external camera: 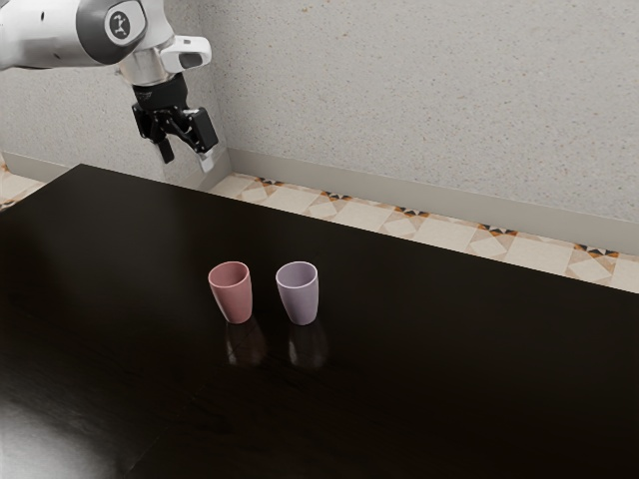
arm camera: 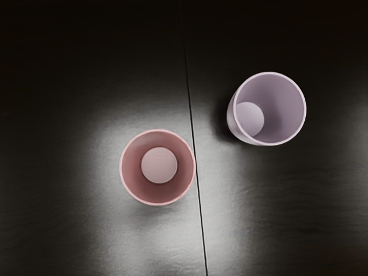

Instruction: Place the left cup onto the right cup

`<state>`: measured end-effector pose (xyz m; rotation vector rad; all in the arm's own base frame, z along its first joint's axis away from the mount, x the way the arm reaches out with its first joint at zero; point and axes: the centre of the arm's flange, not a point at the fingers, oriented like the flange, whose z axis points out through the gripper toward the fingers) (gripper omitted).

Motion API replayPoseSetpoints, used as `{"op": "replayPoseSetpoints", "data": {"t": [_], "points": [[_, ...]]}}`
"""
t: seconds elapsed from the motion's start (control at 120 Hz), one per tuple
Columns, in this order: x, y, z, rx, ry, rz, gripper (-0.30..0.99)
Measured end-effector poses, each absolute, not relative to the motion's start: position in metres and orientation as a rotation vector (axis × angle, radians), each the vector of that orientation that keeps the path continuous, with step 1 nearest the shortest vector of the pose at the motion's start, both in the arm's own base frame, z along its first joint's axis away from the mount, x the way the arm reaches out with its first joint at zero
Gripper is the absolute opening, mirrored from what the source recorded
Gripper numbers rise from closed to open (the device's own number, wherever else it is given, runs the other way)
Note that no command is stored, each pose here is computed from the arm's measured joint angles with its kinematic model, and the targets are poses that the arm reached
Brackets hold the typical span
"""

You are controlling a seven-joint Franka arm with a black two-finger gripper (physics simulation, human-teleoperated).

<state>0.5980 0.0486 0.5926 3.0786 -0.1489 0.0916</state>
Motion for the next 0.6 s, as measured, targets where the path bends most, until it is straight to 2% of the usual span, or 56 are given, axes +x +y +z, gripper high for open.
{"op": "replayPoseSetpoints", "data": {"t": [0.442,0.6], "points": [[0.598,0.049,0.592,3.079,-0.148,0.095,0.69],[0.592,0.05,0.576,3.071,-0.14,0.042,0.69]]}}
